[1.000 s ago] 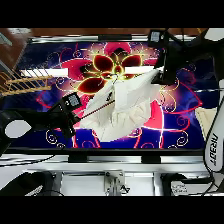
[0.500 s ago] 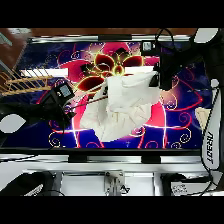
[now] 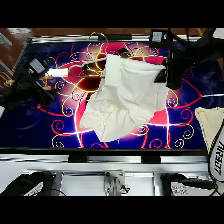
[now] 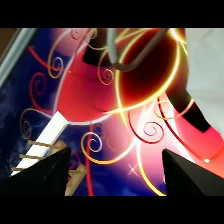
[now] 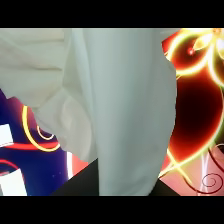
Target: Fold the shirts.
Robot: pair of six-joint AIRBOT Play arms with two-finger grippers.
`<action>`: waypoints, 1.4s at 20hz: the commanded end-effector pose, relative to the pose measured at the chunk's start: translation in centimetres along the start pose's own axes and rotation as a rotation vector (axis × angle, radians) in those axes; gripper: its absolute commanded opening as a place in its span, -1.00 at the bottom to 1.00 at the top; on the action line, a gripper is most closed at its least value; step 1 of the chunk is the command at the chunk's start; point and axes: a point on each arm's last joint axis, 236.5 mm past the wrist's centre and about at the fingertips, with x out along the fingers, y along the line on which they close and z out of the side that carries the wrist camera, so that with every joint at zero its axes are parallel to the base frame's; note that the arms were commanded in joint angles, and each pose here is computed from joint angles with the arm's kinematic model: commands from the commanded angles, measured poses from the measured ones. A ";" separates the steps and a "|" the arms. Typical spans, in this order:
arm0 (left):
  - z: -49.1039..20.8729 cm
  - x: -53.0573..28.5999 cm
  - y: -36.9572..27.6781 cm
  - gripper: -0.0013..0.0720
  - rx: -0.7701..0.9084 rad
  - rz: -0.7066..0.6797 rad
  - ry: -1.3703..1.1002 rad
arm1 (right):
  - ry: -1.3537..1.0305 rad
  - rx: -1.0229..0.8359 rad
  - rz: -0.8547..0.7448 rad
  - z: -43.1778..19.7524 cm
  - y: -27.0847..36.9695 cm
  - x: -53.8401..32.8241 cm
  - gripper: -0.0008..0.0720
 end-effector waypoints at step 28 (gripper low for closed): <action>0.4 10.2 -18.4 0.82 -1.655 -0.424 -0.015 | -0.048 0.151 -0.130 3.5 3.3 -6.0 -0.75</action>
